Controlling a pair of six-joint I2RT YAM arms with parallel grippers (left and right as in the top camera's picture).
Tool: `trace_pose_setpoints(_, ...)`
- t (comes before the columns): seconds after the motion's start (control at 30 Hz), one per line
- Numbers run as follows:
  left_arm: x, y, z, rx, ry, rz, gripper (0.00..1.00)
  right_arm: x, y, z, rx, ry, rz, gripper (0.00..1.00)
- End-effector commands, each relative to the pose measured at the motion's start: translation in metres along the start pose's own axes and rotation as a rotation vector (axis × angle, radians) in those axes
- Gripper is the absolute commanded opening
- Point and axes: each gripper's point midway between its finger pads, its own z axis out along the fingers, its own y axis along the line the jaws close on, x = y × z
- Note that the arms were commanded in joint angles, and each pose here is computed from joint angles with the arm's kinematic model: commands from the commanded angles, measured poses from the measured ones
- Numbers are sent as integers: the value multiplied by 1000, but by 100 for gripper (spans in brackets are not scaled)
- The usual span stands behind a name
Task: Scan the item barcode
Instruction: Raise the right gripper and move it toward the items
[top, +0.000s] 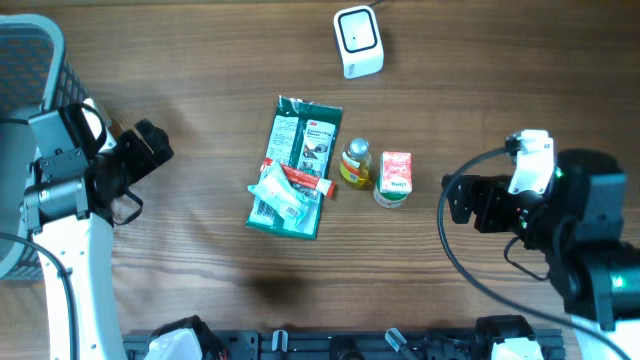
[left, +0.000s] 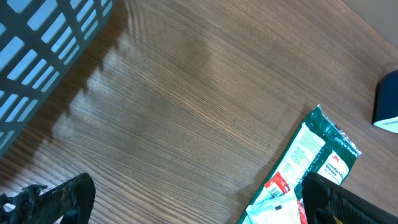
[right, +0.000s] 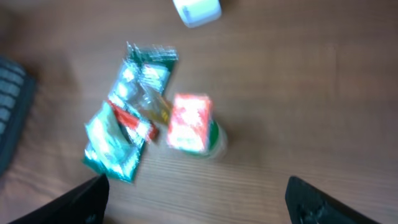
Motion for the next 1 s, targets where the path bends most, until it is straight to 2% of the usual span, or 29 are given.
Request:
trace_pose_setpoints(0.0, 1, -3, 1, 12, 6, 22, 100, -10, -9, 1, 67, 55, -4, 90)
trace_pose_setpoints(0.23, 1, -3, 1, 12, 6, 22, 100, -2, -12, 7, 89, 182, 31, 91)
trace_pose_setpoints(0.33, 1, -3, 1, 12, 6, 22, 100, -5, -20, -6, 171, 256, 44, 91)
trace_pose_setpoints(0.4, 1, -3, 1, 12, 6, 22, 100, -6, -21, -10, 194, 309, 43, 96)
trace_pose_setpoints(0.57, 1, -3, 1, 12, 6, 22, 100, 2, -26, 0, 204, 406, 46, 99)
trace_pose_setpoints(0.97, 1, -3, 1, 12, 6, 22, 100, 3, -26, 3, 204, 422, 54, 99)
